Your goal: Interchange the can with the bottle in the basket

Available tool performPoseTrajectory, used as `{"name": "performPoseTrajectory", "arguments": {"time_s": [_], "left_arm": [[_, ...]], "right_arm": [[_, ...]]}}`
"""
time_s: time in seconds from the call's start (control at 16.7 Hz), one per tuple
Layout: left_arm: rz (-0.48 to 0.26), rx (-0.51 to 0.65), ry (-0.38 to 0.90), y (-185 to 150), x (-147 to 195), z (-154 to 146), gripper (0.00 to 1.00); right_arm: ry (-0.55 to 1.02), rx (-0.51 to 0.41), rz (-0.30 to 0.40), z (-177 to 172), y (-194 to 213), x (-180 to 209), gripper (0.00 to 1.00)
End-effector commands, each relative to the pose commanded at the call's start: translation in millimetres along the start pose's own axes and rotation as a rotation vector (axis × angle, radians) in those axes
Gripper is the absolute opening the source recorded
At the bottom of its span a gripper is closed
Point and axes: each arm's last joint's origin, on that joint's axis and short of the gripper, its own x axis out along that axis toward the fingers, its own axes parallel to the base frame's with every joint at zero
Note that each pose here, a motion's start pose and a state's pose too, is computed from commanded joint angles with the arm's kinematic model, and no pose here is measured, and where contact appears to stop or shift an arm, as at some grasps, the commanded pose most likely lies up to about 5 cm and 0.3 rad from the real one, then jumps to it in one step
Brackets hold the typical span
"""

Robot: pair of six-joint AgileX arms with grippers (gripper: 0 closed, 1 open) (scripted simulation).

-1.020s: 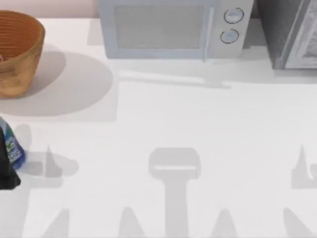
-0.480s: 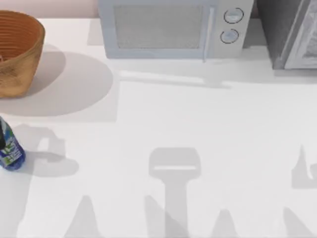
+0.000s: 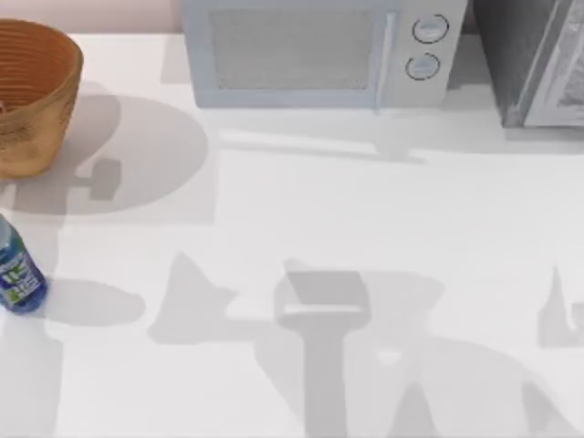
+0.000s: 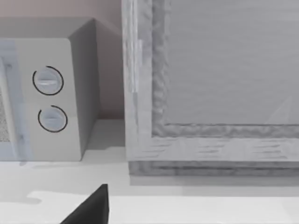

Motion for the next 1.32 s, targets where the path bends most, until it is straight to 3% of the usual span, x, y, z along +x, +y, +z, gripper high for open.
{"name": "performPoseTrajectory", "arguments": {"time_s": [0.24, 0.48, 0.9, 1.32], "left_arm": [[-0.042, -0.030, 0.188, 31, 62, 52, 1.00], [-0.090, -0.073, 0.356, 65, 134, 72, 1.00], [-0.160, -0.142, 0.548, 109, 229, 55, 1.00], [-0.175, -0.160, 0.588, 118, 248, 45, 1.00]], "right_arm": [[0.000, 0.000, 0.000, 0, 0, 0, 1.00], [0.000, 0.000, 0.000, 0, 0, 0, 1.00], [0.000, 0.000, 0.000, 0, 0, 0, 1.00], [0.000, 0.000, 0.000, 0, 0, 0, 1.00]]}}
